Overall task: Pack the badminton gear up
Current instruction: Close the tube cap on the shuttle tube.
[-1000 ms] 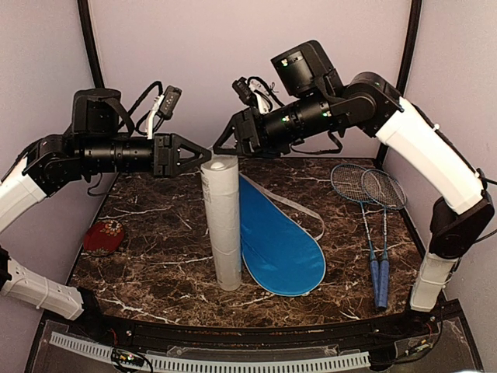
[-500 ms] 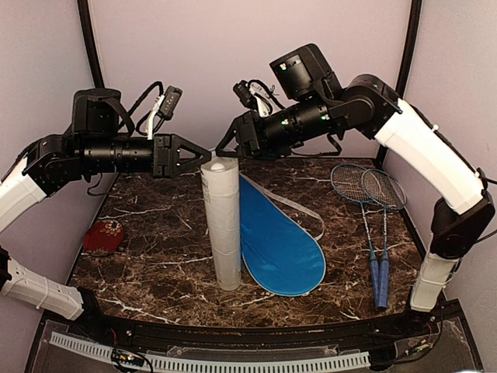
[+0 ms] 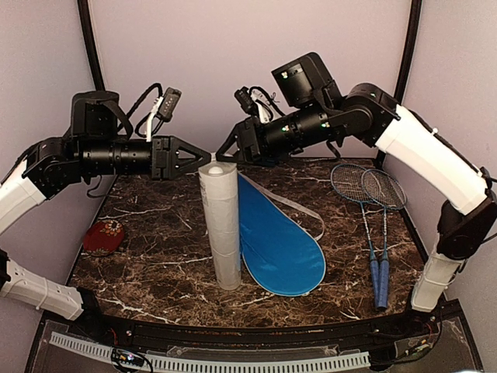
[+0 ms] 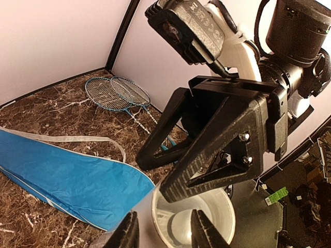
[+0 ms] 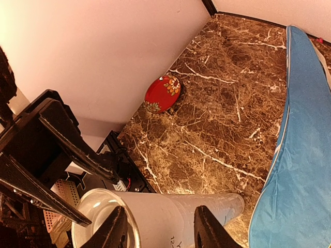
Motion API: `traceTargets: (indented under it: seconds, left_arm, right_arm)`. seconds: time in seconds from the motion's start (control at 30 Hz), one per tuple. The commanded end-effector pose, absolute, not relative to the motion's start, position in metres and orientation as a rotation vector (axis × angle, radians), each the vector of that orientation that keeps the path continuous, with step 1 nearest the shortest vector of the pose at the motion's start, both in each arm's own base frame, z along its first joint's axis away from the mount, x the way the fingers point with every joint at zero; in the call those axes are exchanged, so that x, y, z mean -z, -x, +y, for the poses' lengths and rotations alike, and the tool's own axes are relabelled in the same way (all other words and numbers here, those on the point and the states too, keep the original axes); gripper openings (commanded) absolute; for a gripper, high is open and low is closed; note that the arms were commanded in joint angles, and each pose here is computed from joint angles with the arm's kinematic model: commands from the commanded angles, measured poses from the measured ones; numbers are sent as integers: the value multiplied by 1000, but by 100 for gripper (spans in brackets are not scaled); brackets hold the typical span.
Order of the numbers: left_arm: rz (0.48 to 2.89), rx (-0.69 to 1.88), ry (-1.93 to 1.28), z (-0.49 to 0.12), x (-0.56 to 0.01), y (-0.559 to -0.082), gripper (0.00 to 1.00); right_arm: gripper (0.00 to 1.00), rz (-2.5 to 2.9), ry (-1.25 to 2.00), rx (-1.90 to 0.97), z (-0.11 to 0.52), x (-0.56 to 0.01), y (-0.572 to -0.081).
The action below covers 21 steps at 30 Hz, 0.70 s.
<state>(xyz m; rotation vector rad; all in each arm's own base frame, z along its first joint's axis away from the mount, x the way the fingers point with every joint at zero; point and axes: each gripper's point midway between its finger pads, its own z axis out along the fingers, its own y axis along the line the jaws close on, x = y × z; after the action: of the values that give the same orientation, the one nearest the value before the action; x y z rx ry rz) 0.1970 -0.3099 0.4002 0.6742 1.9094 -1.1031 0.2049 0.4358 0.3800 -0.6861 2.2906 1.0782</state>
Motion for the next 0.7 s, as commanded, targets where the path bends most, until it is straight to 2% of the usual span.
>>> traceTargets:
  seconds: [0.0, 0.27, 0.5, 0.67]
  left_arm:
    - [1953, 1077, -688, -306, -383, -195, 37]
    - [2061, 1006, -748, -304, -347, -194, 35]
    - [2191, 928, -819, -297, -303, -187, 31]
    - [2206, 913, -824, -295, -293, -187, 31]
  right_arm:
    - [44, 2612, 726, -796, 402, -291, -192]
    - [44, 2621, 764, -668, 401, -275, -191]
    - [44, 2625, 797, -648, 407, -266, -186]
    - [44, 2615, 789, -645, 407, -266, -186]
